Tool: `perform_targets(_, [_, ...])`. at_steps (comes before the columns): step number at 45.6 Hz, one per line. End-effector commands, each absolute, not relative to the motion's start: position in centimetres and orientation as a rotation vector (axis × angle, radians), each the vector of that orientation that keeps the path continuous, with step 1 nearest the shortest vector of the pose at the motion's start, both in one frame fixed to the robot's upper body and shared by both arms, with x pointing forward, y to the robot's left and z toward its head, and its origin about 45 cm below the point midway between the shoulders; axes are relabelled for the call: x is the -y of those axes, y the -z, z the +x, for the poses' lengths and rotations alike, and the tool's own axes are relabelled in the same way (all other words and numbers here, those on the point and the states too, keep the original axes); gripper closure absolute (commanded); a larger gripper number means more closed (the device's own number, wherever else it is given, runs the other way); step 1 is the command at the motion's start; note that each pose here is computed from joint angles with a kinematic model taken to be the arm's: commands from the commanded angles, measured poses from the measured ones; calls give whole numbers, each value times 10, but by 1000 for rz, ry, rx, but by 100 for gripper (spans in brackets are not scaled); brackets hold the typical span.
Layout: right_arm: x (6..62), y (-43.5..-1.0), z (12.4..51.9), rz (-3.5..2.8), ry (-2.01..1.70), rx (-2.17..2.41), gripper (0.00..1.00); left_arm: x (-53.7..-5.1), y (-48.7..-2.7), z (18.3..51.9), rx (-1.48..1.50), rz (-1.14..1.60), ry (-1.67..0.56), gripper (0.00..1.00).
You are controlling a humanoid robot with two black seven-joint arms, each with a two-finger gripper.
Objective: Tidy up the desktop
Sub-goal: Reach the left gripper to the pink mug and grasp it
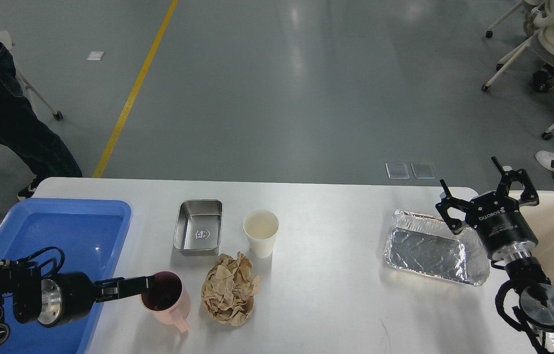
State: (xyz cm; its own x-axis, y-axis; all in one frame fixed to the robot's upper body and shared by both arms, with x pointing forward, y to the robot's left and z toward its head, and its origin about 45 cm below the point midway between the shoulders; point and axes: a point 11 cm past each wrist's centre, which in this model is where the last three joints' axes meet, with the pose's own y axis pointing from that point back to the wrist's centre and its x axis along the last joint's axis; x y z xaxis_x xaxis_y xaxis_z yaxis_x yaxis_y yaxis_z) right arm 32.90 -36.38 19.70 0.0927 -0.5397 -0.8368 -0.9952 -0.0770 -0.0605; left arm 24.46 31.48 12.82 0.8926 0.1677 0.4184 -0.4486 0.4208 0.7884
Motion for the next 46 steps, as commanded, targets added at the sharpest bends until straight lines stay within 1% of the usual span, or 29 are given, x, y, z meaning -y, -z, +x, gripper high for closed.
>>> perform_targets(1, [364,-198,329,-1702,-859,-1523,0,-303,-123,246,308,1055,-372,16])
perform_targets(13, [367,-197,327,-1698,-856,-1530,0,-304,-114,241,350,1090,-325,21])
perform_targets(16, [367,-197,327,-1696,-856,-1529,0,-307,-113,242,350,1101,-327,26])
perform_targets(20, [367,-197,326,-1695,-856,-1531,0,-310,-111,241,353,1117,-319,36])
perform_targets(25, [368,-197,326,-1695,-854,-1530,0,-312,-103,235,349,1137,-292,39])
perform_targets(32, [368,-198,326,-1694,-853,-1530,0,-309,-95,236,351,1144,-282,50])
perform_targets(41, [368,-198,326,-1695,-852,-1528,0,-303,-90,238,352,1138,-274,79])
perform_targets(44, [368,-198,326,-1695,-852,-1528,0,-302,-90,238,350,1135,-270,90])
perform_targets(46, [368,-198,326,-1693,-853,-1527,0,-303,-91,239,353,1136,-270,100])
